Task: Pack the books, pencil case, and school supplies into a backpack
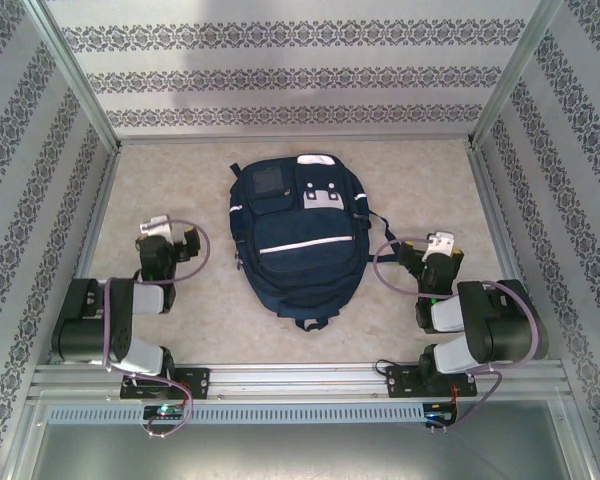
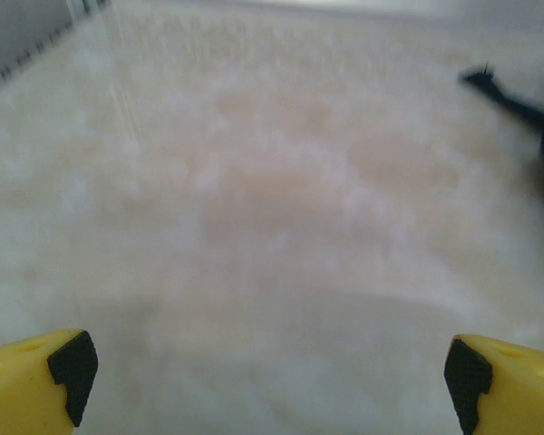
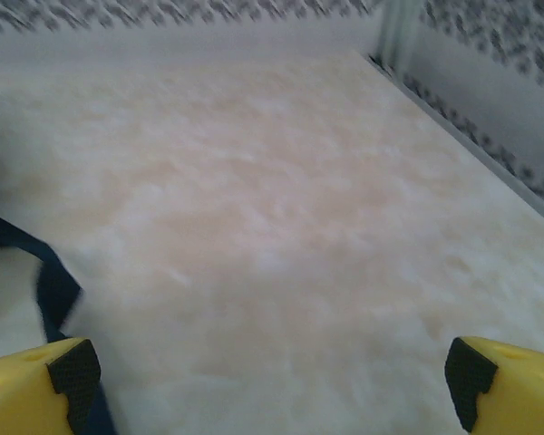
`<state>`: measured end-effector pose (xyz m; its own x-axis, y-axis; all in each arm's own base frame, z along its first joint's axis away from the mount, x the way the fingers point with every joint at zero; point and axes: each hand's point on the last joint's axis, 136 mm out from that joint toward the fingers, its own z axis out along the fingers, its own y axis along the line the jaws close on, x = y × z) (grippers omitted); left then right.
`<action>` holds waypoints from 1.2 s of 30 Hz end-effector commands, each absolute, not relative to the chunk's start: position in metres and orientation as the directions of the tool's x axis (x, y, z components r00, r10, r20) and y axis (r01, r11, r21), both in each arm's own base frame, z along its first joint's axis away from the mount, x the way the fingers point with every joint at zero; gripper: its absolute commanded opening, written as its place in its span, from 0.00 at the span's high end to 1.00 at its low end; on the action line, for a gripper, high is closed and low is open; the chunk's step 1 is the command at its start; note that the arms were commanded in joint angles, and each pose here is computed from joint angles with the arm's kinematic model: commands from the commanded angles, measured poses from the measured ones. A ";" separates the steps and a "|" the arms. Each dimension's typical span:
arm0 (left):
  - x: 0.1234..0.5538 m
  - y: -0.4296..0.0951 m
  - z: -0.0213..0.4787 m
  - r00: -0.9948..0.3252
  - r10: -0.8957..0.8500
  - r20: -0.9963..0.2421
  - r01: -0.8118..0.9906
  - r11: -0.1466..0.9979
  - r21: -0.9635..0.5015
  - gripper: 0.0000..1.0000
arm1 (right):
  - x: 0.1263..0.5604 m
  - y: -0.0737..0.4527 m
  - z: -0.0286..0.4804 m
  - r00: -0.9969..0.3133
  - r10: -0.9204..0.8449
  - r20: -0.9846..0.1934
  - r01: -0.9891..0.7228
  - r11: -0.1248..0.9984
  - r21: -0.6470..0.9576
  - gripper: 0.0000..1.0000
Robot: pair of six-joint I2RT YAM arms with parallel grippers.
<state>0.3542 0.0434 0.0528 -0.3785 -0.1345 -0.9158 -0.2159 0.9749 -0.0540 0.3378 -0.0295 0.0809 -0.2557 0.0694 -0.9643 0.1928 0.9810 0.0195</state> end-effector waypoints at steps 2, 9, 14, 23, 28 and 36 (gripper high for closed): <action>0.395 0.022 0.087 -0.351 -0.060 -0.934 -0.090 0.995 -0.030 0.01 | 0.373 -0.001 0.114 -0.163 0.032 -0.986 0.032 0.999 0.027 0.02; 0.399 0.006 0.081 -0.403 -0.012 -0.915 -0.008 1.000 -0.009 0.01 | 0.399 0.000 0.105 -0.317 0.047 -0.947 0.003 0.999 0.048 0.02; 0.396 0.020 0.084 -0.372 -0.049 -0.927 -0.100 0.995 -0.012 0.01 | 0.391 -0.017 0.108 -0.279 0.087 -0.956 0.107 0.993 0.059 0.02; 0.400 0.006 0.082 -0.396 -0.010 -0.918 -0.010 1.000 -0.006 0.01 | 0.399 0.007 0.105 -0.313 0.029 -0.949 -0.031 0.999 0.041 0.02; 0.400 0.006 0.082 -0.396 -0.008 -0.918 -0.010 1.000 -0.004 0.01 | 0.397 0.007 0.106 -0.311 0.020 -0.950 -0.022 0.999 0.028 0.02; 0.400 0.006 0.082 -0.396 -0.008 -0.918 -0.009 1.000 -0.005 0.01 | 0.398 0.006 0.106 -0.311 0.022 -0.950 -0.022 0.999 0.030 0.02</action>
